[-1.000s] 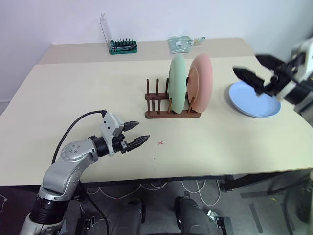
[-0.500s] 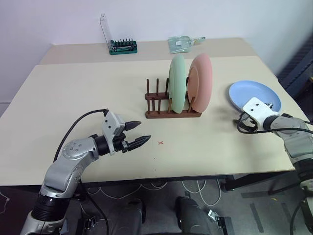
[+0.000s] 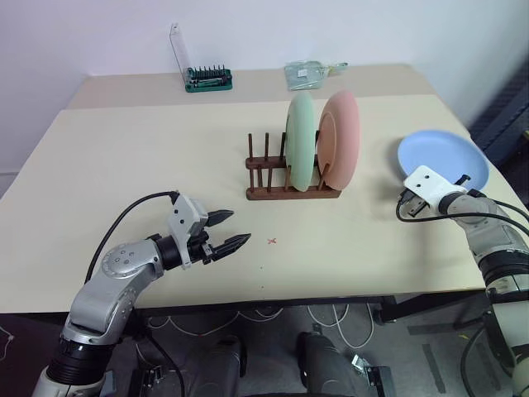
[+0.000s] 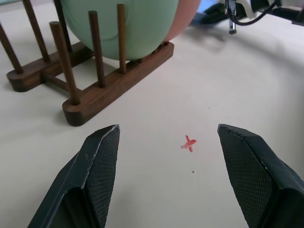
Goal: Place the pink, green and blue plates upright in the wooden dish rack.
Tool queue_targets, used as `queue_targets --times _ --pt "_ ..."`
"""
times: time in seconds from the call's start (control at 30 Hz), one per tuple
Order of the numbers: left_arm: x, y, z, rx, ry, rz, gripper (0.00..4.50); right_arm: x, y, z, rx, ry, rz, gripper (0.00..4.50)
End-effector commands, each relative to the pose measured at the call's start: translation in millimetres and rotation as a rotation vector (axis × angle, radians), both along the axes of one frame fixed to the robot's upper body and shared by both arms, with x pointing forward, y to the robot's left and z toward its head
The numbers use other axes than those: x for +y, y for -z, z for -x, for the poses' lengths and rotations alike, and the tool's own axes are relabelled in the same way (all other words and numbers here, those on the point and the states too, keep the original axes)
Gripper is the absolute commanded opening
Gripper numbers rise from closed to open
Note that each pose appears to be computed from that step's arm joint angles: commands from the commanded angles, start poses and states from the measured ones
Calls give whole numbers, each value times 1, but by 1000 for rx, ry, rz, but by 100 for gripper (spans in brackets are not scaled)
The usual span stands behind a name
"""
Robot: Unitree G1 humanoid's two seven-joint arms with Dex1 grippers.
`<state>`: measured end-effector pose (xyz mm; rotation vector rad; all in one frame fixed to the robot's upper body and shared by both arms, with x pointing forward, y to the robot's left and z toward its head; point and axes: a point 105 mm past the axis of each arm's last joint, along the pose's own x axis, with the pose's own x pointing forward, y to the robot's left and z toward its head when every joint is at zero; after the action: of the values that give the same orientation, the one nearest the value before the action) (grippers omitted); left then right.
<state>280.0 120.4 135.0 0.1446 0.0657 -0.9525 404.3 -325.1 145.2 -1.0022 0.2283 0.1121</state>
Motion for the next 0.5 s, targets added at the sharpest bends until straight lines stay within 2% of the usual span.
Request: queue_targets --times 0.03,0.13,0.2,0.27,0.4,0.5 --pt "3 -11 -1 -51 -13 -3 340 26 -95 -5 -341 -50 -14 7" --pt "5 -11 -2 -49 -19 -4 340 60 -147 6 -528 -166 -115 7" --pt "6 -10 -3 -46 -22 -6 340 93 -198 22 -674 -309 -306 7" --pt "8 -10 -5 -46 -26 -9 340 119 -229 39 -726 -457 -474 7" --pt "16 -11 -9 -54 -60 -14 340 205 -245 86 -529 -922 -839 7" --pt "24 -11 -12 -59 -94 -24 340 239 -248 113 -418 -1103 -1012 7"
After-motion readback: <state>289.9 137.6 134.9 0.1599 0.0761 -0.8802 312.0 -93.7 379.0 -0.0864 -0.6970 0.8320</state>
